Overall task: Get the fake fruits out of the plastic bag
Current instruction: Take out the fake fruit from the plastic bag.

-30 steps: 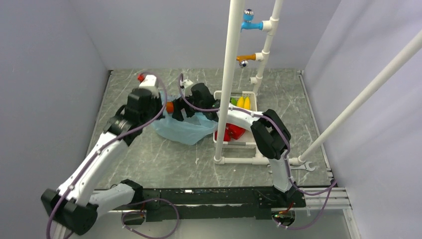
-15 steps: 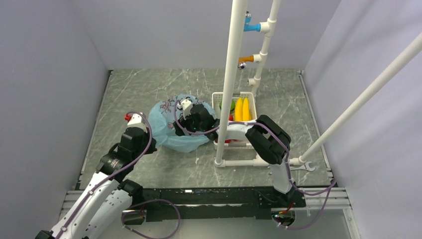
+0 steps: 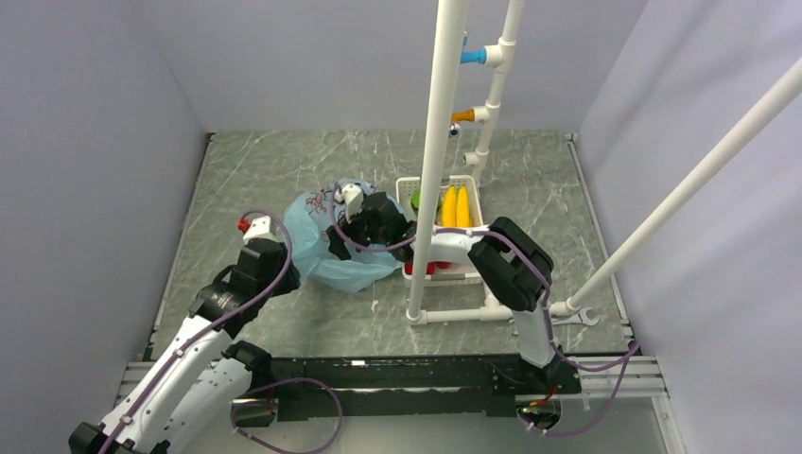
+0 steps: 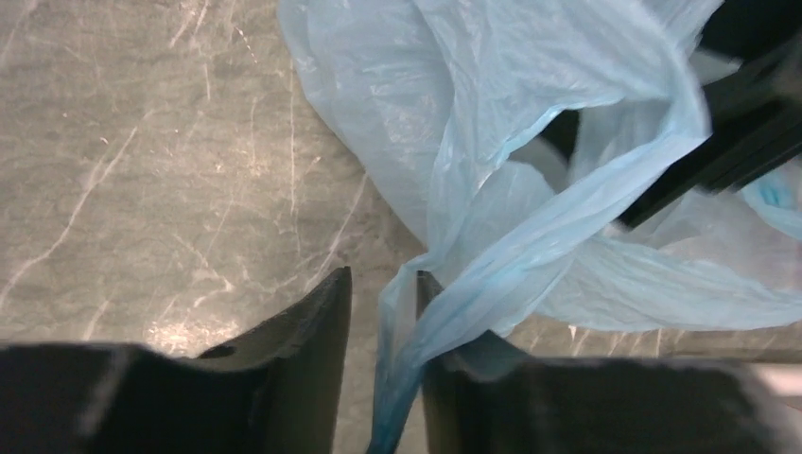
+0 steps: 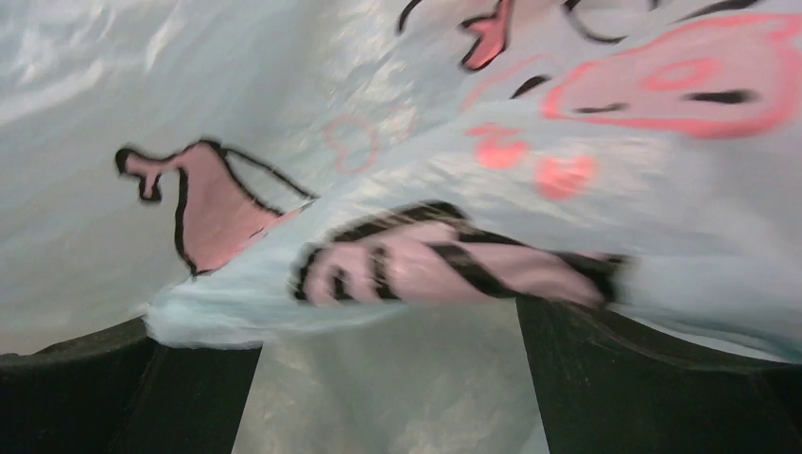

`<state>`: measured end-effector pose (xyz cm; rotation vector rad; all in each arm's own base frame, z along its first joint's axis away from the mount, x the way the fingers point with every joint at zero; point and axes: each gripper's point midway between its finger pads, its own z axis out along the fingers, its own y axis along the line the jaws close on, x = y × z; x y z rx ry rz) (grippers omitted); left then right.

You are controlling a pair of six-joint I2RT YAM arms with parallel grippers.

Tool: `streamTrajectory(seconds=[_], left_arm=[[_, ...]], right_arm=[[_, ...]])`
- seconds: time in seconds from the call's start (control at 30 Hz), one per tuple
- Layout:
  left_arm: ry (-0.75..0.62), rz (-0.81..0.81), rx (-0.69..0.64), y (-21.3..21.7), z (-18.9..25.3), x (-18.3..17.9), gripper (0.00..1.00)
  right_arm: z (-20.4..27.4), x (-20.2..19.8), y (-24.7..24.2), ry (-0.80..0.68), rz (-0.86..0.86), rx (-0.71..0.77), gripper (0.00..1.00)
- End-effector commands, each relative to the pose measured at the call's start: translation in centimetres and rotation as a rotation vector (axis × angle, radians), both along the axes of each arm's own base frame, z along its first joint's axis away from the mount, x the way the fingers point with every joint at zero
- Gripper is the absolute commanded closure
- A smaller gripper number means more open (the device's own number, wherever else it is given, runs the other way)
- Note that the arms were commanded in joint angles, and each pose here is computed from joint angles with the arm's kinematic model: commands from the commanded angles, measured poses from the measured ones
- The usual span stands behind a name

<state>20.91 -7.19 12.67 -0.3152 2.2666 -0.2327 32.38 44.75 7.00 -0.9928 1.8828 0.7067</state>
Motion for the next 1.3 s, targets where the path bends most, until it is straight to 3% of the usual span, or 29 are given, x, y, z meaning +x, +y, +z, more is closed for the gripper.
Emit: streamTrajectory(seconds=[0.0, 0.07, 0.13, 0.23, 0.43, 0.73, 0.8, 0.83, 0.9, 0.97, 1.03, 1.27], left_arm=[[-0.001, -0.04, 0.008, -0.7, 2.0, 0.8, 0.52], [-0.011, -0.079, 0.012, -1.2, 3.4, 1.2, 0.33], [-0.031, -0.113, 0.009, -1.5, 5.6, 1.7, 0.24], [-0.116, -0.191, -0.045, -2.6, 10.9, 3.1, 0.01], [-0.12, -0.272, -0.094, -4.1, 15.7, 7.3, 0.0], [0.062, -0.257, 0.092, -1.8, 7.8, 8.3, 0.01], [0.068, -0.258, 0.093, -1.7, 6.4, 7.7, 0.1], [0.075, -0.244, 0.105, -1.3, 5.6, 7.4, 0.21], [0.096, -0.193, 0.143, -0.1, 4.3, 6.9, 0.47], [0.099, -0.17, 0.161, 0.6, 3.6, 6.4, 0.79], [0.088, -0.166, 0.157, 0.6, 3.2, 6.2, 0.97], [0.089, -0.14, 0.109, 0.7, 1.6, 4.4, 1.0]], right_arm=[[6.9, 2.5, 1.0, 0.12, 0.003, 0.288, 0.0], [7.5, 3.0, 0.8, 0.154, 0.0, 0.32, 0.0], [7.9, 3.1, 0.5, 0.171, 0.007, 0.338, 0.0], [8.3, 3.3, 0.2, 0.193, -0.001, 0.352, 0.0], [9.0, 3.5, 0.8, 0.261, -0.022, 0.432, 0.0], [6.4, 7.8, 1.6, 0.19, -0.139, 0.366, 0.0], [5.5, 8.8, 2.2, 0.163, -0.127, 0.349, 0.0], [5.0, 9.3, 2.5, 0.157, -0.122, 0.334, 0.0], [4.3, 10.2, 3.0, 0.136, -0.128, 0.318, 0.0], [3.8, 10.9, 3.5, 0.123, -0.13, 0.319, 0.0], [3.3, 11.7, 4.0, 0.128, -0.147, 0.323, 0.0], [0.9, 12.1, 4.8, 0.118, -0.284, 0.306, 0.0]])
